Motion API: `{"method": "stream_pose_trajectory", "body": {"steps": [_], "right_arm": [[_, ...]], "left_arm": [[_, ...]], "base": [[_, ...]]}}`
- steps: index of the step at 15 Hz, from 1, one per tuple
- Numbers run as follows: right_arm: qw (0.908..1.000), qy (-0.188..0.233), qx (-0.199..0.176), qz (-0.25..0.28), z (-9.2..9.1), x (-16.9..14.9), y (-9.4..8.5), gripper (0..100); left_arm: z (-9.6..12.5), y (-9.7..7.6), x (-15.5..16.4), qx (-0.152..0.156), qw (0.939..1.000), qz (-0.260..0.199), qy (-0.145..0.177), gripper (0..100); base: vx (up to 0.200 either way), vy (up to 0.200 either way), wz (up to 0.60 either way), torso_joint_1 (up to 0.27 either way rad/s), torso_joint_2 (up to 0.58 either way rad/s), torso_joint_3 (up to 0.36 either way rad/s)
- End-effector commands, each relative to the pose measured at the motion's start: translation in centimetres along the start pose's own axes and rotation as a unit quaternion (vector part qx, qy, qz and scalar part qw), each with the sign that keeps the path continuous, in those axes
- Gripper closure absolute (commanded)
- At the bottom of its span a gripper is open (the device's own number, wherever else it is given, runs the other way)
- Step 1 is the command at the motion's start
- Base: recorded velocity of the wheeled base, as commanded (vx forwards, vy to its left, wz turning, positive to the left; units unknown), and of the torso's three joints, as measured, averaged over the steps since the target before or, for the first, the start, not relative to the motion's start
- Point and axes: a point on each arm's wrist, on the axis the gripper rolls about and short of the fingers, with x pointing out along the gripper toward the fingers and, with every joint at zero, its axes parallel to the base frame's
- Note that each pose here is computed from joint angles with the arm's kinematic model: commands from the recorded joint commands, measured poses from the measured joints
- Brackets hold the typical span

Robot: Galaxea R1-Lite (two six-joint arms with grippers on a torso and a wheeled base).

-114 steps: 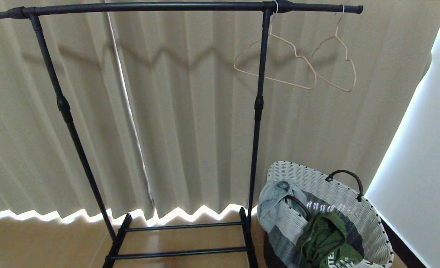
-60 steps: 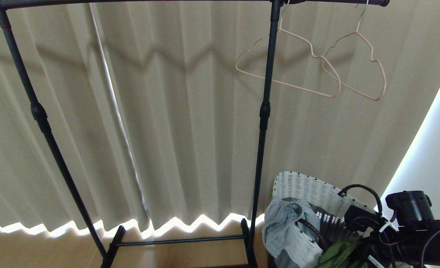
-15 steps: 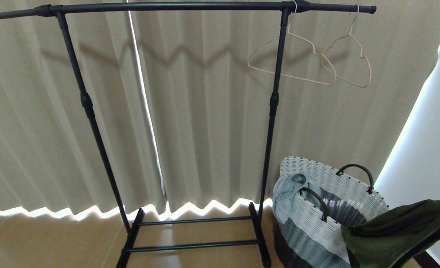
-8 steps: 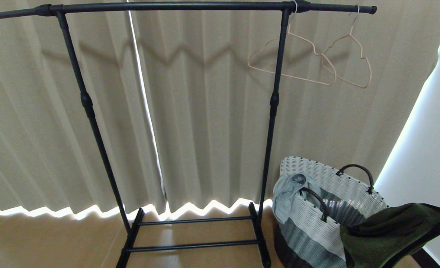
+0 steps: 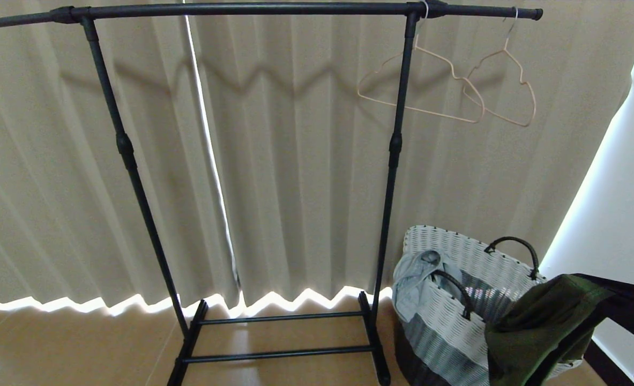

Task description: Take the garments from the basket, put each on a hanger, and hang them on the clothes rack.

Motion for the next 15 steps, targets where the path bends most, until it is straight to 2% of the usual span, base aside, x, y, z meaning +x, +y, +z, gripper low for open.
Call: {"method": "stream_pose_trajectory", "body": {"steps": [1,2,3,6,7,9,11,12,13,14,15], "right_arm": [[0.9996,-0.016,0.001,0.022,1.4,0.7,0.1,100],[0.9996,-0.016,0.001,0.023,1.4,0.7,0.1,100],[0.9985,-0.036,-0.001,0.041,2.5,0.6,0.4,100],[0.9968,-0.045,-0.002,0.066,3.8,1.8,0.7,100],[0.9949,-0.052,0.017,0.085,4.9,2.6,1.0,100],[0.9924,-0.066,0.043,0.095,6.7,3.3,1.0,100],[0.9910,-0.068,0.047,0.105,7.2,3.7,1.2,100],[0.9907,-0.067,0.046,0.109,7.4,4.0,1.4,100],[0.9904,-0.068,0.046,0.111,7.4,4.1,1.4,100],[0.9888,-0.072,0.042,0.124,8.0,4.5,1.9,100],[0.9885,-0.070,0.042,0.127,8.4,5.1,2.0,100]], "left_arm": [[1.8,0.7,1.4,-0.018,0.9987,-0.040,0.026,0],[1.8,0.8,1.5,-0.018,0.9986,-0.042,0.027,0],[4.1,1.6,3.4,-0.032,0.9955,-0.076,0.047,0],[5.5,2.3,7.3,-0.055,0.9874,-0.112,0.098,0],[5.0,2.4,9.7,-0.078,0.9796,-0.136,0.126,0],[4.7,2.0,12.7,-0.100,0.9689,-0.174,0.144,0],[3.9,1.0,15.2,-0.106,0.9554,-0.218,0.168,0],[3.2,0.0,16.4,-0.108,0.9433,-0.250,0.190,0],[3.0,-0.5,16.8,-0.109,0.9385,-0.262,0.196,0],[1.7,-2.5,18.6,-0.110,0.9185,-0.307,0.224,0],[1.1,-3.6,19.3,-0.111,0.9084,-0.327,0.235,0]], "base": [[0.000,0.000,0.00,0.000,0.00,0.000],[0.000,0.000,0.00,0.000,0.00,0.000],[0.000,0.000,0.00,0.000,0.00,0.000],[0.000,0.000,0.00,0.000,0.00,0.000],[0.000,0.000,0.00,0.000,0.00,0.000],[0.000,0.000,0.00,0.000,0.00,0.000],[0.000,0.000,0.00,0.000,0.00,0.000],[0.000,0.000,0.00,0.000,0.00,0.000],[0.000,0.000,0.00,0.000,0.00,0.000],[0.000,0.000,0.00,0.000,0.00,0.000],[0.000,0.000,0.00,0.000,0.00,0.000]]}}
